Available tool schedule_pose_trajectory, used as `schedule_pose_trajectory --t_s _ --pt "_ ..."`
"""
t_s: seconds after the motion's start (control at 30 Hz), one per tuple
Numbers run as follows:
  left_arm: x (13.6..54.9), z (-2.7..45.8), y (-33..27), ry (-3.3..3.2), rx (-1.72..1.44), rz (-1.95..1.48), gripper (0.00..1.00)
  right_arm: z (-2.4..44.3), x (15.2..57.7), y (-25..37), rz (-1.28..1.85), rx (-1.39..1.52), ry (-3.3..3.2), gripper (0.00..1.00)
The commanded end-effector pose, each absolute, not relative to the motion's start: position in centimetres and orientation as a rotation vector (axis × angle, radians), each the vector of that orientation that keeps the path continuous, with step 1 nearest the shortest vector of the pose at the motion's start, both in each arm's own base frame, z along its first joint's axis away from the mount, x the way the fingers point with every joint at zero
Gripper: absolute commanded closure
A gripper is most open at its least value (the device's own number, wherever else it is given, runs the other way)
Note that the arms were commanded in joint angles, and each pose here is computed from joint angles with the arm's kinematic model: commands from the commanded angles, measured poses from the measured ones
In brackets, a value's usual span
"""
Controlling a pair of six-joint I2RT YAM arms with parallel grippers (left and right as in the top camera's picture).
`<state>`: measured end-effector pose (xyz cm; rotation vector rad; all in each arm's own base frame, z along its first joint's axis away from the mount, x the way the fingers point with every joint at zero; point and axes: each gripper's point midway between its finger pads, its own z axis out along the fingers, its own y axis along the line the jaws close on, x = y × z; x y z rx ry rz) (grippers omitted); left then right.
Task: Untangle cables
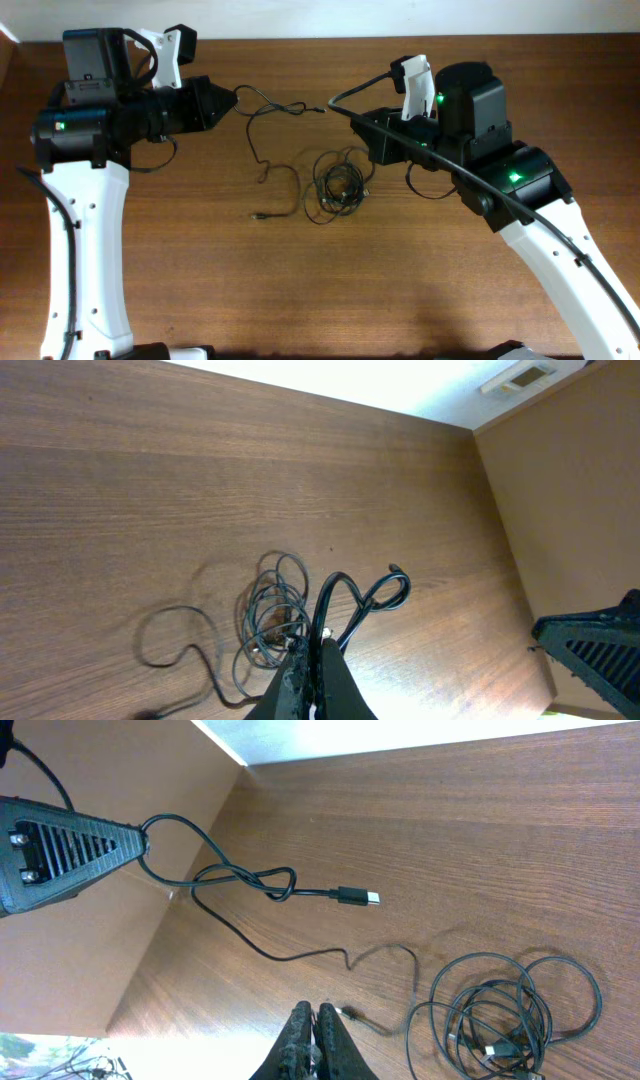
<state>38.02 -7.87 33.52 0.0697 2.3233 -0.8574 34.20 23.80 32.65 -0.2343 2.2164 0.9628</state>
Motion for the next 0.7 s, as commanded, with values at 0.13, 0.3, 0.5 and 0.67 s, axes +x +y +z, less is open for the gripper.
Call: schedule_pose_trajectory --t_s 0.13,0.3,0.5,0.67 --pt "34.0 38.3 -12.9 2.022 0.554 -1.214 1.0 33.4 34.4 23.7 0.958 -0.231 2.197 0.92" --pt "33.0 37.7 -14.1 2.006 0.667 -1.195 1.0 34.3 34.1 24.5 1.018 -0.274 2.16 0.77" --pt "33.3 36.8 -14.2 2.048 0.67 -1.13 1.0 34.6 33.9 24.8 1.047 -0.294 2.149 0.76" --pt "33.4 36.9 -14.1 2.046 0.671 -1.128 1.0 34.5 32.6 25.6 1.127 -0.345 2.165 0.76"
